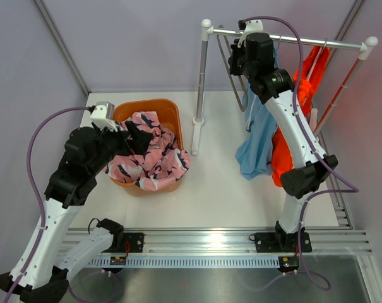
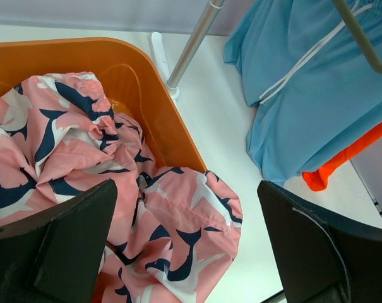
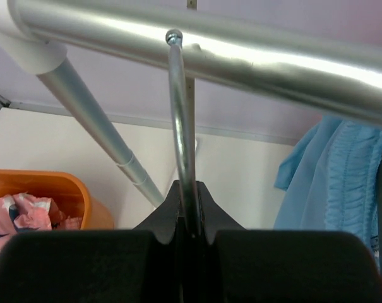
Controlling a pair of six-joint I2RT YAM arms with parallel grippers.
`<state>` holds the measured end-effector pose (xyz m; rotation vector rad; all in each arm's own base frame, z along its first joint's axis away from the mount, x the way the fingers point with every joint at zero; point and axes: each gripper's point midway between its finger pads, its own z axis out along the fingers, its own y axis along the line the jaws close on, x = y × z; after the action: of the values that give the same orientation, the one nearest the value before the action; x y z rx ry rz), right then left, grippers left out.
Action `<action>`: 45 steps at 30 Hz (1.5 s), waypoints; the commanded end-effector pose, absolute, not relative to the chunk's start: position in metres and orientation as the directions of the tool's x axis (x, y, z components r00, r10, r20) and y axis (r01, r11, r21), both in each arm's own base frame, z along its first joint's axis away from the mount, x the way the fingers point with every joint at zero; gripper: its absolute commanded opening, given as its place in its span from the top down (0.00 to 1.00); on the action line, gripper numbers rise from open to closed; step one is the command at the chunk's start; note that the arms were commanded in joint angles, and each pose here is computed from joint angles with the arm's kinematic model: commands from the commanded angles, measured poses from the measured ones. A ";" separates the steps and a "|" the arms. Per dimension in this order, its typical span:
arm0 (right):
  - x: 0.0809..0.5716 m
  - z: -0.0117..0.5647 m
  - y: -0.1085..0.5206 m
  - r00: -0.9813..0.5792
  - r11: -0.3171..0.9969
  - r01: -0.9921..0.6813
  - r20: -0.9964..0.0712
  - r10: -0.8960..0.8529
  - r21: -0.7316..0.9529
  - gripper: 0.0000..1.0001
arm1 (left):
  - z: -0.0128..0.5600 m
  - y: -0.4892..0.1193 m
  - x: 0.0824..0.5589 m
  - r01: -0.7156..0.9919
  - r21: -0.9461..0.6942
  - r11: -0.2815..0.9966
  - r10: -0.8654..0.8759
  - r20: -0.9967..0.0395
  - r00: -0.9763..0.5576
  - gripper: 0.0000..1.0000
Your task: Remove the shorts from the hanger
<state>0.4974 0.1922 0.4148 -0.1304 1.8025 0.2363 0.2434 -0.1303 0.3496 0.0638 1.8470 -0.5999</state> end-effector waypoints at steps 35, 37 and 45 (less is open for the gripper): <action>0.518 0.436 0.184 -0.165 0.983 -0.139 -0.982 0.093 0.117 0.62 | 0.339 -0.135 0.241 0.381 -0.347 0.857 -0.218 -0.914 -0.342 0.01; 0.509 0.448 0.182 -0.153 0.980 -0.148 -0.982 0.112 0.134 0.61 | 0.338 -0.135 0.241 0.378 -0.346 0.859 -0.218 -0.914 -0.343 0.01; 0.473 0.481 0.170 -0.117 0.972 -0.165 -0.982 0.149 0.167 0.58 | 0.335 -0.135 0.244 0.371 -0.345 0.862 -0.215 -0.912 -0.349 0.01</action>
<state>0.5034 0.1825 0.4288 -0.0373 1.7724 0.2117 0.2404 -0.1299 0.3295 0.0979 1.8652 -0.5854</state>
